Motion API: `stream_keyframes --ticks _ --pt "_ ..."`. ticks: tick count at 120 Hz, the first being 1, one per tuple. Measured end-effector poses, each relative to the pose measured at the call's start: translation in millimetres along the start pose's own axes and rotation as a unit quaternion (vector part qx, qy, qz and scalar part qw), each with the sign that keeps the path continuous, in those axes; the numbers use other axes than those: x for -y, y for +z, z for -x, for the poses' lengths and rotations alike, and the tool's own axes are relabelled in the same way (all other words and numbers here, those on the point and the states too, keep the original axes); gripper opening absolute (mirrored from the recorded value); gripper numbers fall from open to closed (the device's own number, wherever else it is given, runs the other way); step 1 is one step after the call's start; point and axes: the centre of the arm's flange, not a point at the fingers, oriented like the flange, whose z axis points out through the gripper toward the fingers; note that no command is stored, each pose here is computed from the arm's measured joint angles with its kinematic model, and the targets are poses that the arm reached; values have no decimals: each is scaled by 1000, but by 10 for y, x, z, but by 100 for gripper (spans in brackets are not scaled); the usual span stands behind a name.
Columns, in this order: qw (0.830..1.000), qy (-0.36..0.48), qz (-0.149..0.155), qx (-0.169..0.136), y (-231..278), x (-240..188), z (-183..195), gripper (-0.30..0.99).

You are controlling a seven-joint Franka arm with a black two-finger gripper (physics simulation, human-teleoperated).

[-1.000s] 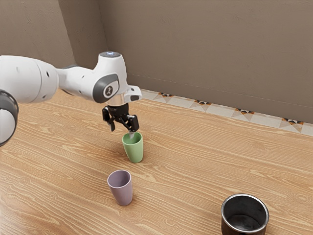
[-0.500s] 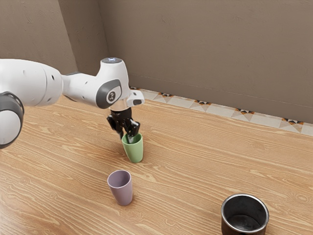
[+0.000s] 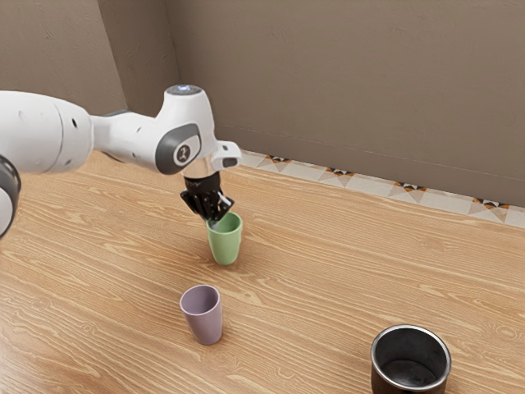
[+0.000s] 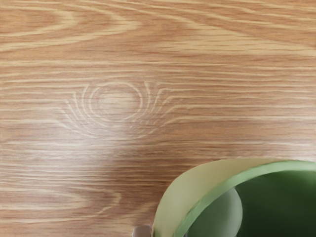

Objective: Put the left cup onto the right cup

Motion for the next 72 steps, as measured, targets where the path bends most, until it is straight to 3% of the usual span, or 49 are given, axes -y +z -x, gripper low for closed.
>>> stream_keyframes --ticks 39,72 --pt "999 -36 6 -39 -905 -114 679 -9" --pt "996 -82 15 -20 -959 -205 1315 -9"
